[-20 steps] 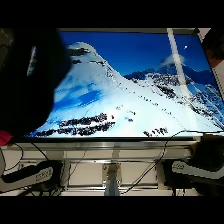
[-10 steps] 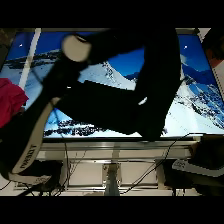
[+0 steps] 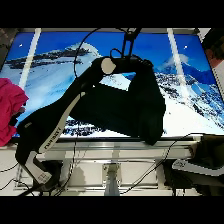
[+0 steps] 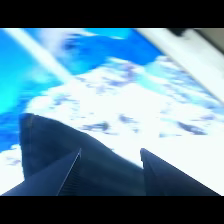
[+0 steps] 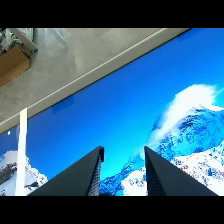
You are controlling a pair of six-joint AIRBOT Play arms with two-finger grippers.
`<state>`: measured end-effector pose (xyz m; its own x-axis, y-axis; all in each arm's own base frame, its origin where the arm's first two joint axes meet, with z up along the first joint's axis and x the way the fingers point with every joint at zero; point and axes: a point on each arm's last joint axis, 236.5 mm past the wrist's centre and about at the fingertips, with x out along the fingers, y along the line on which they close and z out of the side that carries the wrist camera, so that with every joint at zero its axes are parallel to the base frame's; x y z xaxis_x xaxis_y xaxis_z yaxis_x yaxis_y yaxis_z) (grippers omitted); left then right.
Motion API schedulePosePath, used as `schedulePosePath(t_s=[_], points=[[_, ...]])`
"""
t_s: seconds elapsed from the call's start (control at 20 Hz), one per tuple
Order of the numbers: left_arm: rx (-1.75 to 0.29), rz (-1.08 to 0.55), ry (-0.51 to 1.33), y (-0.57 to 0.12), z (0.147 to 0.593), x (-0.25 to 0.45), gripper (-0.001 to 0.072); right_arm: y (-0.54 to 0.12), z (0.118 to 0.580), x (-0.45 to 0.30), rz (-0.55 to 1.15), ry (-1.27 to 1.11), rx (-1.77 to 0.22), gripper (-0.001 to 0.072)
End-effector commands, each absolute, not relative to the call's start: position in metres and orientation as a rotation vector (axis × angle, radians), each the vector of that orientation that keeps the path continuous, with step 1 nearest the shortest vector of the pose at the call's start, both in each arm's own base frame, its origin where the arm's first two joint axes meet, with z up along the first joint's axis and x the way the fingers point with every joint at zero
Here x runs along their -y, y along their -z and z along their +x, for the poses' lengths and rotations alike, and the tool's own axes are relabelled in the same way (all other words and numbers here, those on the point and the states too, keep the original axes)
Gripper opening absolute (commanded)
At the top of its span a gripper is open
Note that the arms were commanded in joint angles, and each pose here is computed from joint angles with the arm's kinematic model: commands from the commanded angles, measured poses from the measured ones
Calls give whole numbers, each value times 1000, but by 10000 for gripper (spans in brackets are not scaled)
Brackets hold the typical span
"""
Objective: Fold the clothes and pants, and hang the long-sleeved shirts on hangers.
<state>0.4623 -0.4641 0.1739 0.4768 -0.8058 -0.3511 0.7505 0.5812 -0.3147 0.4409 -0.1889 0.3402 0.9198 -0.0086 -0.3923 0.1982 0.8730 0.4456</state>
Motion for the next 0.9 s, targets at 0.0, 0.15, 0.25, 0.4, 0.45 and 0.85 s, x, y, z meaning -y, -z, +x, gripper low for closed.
schedulePosePath(t_s=[0.0, 0.15, 0.25, 0.4, 0.45, 0.85], points=[[-472, -109, 842, -179, 507, 408, 429, -317, 450, 177, 518, 75, -464, 328], [-527, -100, 792, -188, 521, 350, 300, -280, 463, 155, 538, 6, -591, 136], [-637, -82, 782, -176, 517, 312, 14, -252, 467, 137, 538, -53, -694, 43], [-841, -59, 786, -146, 498, 264, 12, -206, 466, 116, 573, -129, -867, 40], [-913, -46, 787, -134, 490, 250, 11, -190, 463, 111, 590, -151, -930, 40], [-1472, 371, 577, -21, 415, 122, 10, -112, 441, 46, 898, -482, -1216, 40]])
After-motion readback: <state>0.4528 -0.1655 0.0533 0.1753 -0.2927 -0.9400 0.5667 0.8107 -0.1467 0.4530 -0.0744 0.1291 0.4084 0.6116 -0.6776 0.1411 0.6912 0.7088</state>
